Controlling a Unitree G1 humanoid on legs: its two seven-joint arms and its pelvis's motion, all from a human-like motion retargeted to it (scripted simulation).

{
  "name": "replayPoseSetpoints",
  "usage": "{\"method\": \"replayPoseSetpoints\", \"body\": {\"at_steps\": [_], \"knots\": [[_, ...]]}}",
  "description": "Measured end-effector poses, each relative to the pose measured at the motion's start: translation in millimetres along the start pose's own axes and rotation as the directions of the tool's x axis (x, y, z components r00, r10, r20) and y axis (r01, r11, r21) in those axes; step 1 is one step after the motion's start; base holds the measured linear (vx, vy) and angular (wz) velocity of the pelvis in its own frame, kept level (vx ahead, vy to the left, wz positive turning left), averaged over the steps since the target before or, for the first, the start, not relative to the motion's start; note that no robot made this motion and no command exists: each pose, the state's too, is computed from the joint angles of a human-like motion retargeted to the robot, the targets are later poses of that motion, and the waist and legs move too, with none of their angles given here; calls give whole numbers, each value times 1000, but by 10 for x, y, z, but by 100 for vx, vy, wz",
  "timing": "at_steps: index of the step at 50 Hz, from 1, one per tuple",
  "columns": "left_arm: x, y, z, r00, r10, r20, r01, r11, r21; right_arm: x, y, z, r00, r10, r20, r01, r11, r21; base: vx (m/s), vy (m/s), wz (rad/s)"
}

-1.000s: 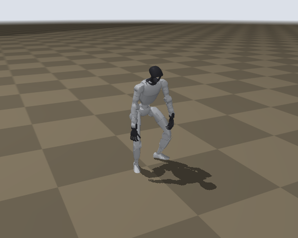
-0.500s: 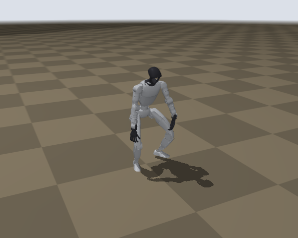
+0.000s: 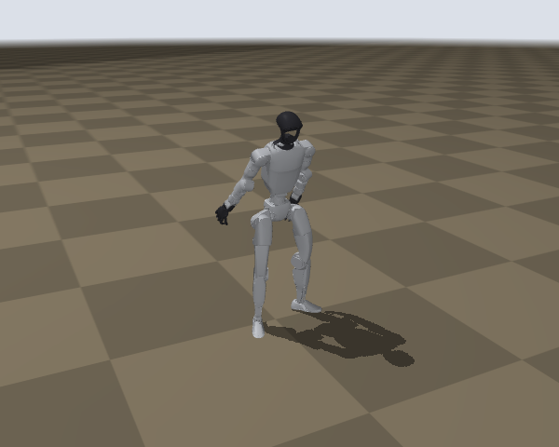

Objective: In place motions

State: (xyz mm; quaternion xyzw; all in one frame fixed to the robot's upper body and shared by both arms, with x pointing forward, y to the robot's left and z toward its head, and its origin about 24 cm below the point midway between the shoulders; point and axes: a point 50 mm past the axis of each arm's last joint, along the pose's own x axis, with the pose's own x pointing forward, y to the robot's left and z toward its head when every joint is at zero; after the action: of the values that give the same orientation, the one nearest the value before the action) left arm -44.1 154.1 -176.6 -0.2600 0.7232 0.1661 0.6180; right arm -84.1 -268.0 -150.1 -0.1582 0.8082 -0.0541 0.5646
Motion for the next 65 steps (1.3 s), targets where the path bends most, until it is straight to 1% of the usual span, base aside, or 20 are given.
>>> {"method": "replayPoseSetpoints", "body": {"at_steps": [4,7,10,14,17,20,25,30,33,35,39,43,45,48,50,52,54,56,60,65], "knots": [[-52,-436,653,975,-146,167,120,980,158,-199,-179,955,965,-29,259,74,983,-166,-17,5,17],[-229,-783,1218,915,-246,320,162,950,266,-591,-329,1784,862,-57,504,190,958,-216,-34,1,-23],[-516,-1011,1768,837,-292,463,110,919,380,-1157,-461,2494,703,-45,710,299,924,-237,-18,-4,-26],[-1105,-1309,2476,712,-407,573,26,830,557,-2101,-540,3205,458,3,889,444,866,-232,-7,0,-34],[-1683,-1489,2931,611,-485,626,-99,738,667,-2810,-602,3506,267,29,963,492,856,-162,-19,-8,-23],[-2133,-1552,3205,564,-483,670,-229,688,689,-3272,-594,3637,148,60,987,459,880,-122,-10,-4,-1],[-2465,-1689,3344,514,-486,707,-298,672,678,-3613,-599,3690,33,83,996,420,903,-89,0,0,-2],[-2259,-1583,3254,583,-501,639,-234,650,723,-3225,-712,3611,135,39,990,389,917,-89,3,1,-4],[-1924,-1302,3115,674,-421,606,-221,668,710,-2633,-738,3437,333,0,943,336,934,-119,9,3,-4],[-1632,-1078,2948,742,-346,574,-206,697,687,-2155,-687,3225,495,-15,869,254,959,-128,9,1,8],[-991,-801,2393,827,-281,486,-59,818,573,-1284,-455,2608,752,55,657,18,994,-104,-1,3,23],[-455,-683,1635,880,-306,362,181,923,339,-609,-189,1783,881,170,442,-170,985,-41,19,-1,30],[-255,-543,1192,914,-305,266,248,942,228,-338,-48,1266,921,218,324,-231,973,2,35,-7,23],[-96,-190,553,963,-253,94,239,961,138,-92,104,451,956,271,113,-279,958,59,35,-11,15],[-86,110,135,980,-193,-38,196,975,100,-16,144,-103,958,281,-58,-278,960,43,43,-7,26],[-106,282,-177,975,-145,-168,160,984,83,-13,162,-455,941,259,-217,-264,965,9,25,0,45],[-114,311,-354,959,-113,-261,138,988,77,-37,196,-587,915,251,-316,-261,965,9,4,-1,32],[-104,275,-411,955,-116,-272,135,990,51,-35,186,-505,920,262,-292,-270,963,14,-8,-3,-25],[-64,138,-288,968,-170,-183,177,984,21,-23,111,6,956,288,-51,-290,957,-25,-4,-1,-30],[-49,-198,204,964,-252,-84,262,955,141,-215,62,956,925,308,225,-295,951,-88,-2,0,0]]}}
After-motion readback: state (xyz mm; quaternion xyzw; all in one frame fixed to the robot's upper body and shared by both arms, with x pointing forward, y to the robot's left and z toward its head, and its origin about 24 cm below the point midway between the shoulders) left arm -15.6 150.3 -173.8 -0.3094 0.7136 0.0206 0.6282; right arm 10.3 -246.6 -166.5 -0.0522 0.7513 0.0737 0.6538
